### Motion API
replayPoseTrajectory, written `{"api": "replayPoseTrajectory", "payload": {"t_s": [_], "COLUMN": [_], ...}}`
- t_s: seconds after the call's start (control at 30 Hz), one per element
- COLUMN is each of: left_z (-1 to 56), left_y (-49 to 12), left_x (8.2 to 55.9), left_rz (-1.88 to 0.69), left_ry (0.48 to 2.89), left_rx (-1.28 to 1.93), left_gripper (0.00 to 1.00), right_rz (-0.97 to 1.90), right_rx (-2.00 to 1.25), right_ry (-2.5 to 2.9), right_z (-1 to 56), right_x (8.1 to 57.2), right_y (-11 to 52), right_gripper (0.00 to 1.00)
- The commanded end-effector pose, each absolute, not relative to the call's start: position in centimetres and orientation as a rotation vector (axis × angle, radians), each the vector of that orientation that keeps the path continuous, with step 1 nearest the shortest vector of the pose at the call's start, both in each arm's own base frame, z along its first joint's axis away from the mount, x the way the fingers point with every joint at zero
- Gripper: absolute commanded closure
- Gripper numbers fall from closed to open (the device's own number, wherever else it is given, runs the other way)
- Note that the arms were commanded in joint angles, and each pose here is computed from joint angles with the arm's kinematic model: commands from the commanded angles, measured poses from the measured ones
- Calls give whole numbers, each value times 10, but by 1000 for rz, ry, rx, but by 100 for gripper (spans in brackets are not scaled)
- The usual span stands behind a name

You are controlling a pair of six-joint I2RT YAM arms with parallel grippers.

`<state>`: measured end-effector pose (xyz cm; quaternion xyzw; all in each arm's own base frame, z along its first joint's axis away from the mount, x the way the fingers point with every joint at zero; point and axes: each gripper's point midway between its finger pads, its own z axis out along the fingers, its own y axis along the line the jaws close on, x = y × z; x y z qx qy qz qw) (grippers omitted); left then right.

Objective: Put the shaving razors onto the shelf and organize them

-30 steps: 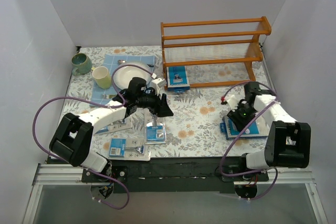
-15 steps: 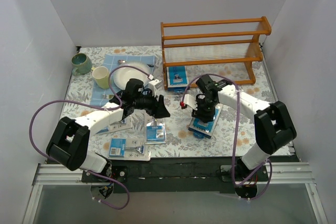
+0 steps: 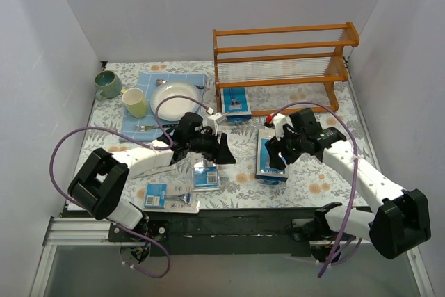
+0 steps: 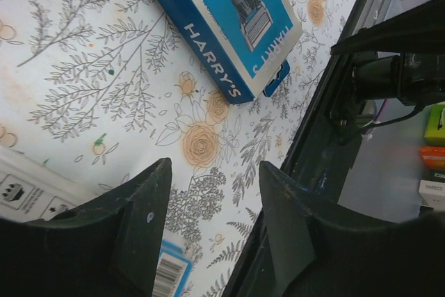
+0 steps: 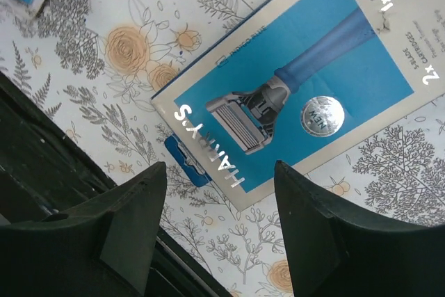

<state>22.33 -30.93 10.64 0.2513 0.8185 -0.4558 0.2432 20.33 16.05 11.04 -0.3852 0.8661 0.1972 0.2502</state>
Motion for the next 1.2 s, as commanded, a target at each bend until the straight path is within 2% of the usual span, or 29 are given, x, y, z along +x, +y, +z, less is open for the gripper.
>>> {"api": "replayPoseTrajectory", "payload": {"t_s": [0.0, 0.1, 0.3, 0.47, 0.6, 0.83, 0.97, 1.17], "left_z": [97, 85, 64, 46, 51, 39, 36, 32], "left_y": [-329, -342, -377, -410, -437, -436, -429, -436], "left_x": [208, 196, 194, 206, 221, 228, 228, 267], "left_rz": [-1305, -1336, -1374, -1391, -1408, -1334, -1293, -1117], "left_ry": [2266, 2288, 2330, 2348, 2321, 2352, 2372, 2294], "left_rx": [681, 722, 761, 760, 778, 785, 760, 781], "left_gripper": [49, 49, 53, 58, 58, 58, 58, 55], "right_rz": [718, 984, 1031, 1101, 1095, 1009, 974, 895], "right_rx": [-675, -379, -20, 5, 36, 260, 356, 464], "right_ry": [2464, 2572, 2665, 2651, 2699, 2717, 2710, 2735], "right_z": [124, 116, 82, 75, 62, 44, 51, 56], "right_x": [216, 203, 180, 160, 154, 169, 178, 181], "right_y": [159, 157, 124, 128, 126, 102, 84, 59], "right_gripper": [29, 31, 33, 34, 42, 42, 45, 44]}}
